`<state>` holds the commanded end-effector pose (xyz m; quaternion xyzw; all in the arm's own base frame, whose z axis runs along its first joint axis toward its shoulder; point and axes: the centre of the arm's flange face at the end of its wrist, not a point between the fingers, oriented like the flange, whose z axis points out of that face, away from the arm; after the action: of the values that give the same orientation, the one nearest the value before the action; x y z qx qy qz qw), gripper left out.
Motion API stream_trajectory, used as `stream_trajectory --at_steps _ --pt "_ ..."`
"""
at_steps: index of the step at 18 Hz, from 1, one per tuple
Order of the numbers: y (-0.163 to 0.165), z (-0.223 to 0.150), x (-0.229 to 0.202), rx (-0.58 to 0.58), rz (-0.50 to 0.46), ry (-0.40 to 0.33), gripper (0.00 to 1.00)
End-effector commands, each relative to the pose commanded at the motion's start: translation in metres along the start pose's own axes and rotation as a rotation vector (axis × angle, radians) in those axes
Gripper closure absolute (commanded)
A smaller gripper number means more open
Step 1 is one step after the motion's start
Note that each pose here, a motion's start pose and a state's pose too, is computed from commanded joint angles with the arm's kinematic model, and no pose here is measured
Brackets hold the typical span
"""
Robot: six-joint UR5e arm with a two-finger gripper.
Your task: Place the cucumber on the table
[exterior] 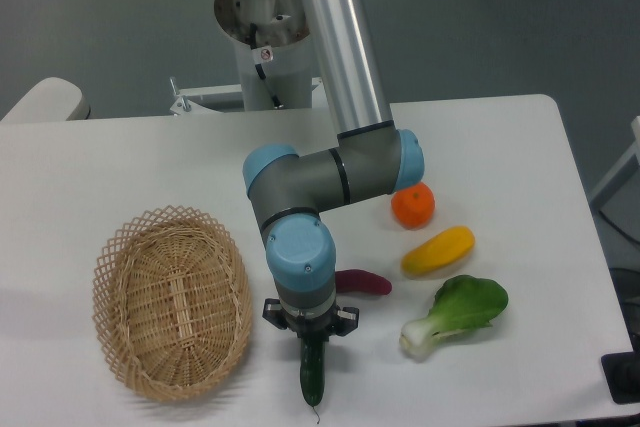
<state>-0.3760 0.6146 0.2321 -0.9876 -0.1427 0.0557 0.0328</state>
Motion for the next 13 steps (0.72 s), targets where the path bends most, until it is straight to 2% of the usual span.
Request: stream_trajectory --at_steps 4,8,9,13 --pt "-0.01 -0.03 -0.012 0.049 -0.012 -0.024 0.0" --pt "-0.01 -0.083 -0.064 0.135 -0.071 -0.072 0.0" --pt "0.008 -0.115 -0.123 0.165 0.0 -0.129 0.0" --pt "0.04 -0.123 -0.179 0.147 0.191 -0.156 0.0"
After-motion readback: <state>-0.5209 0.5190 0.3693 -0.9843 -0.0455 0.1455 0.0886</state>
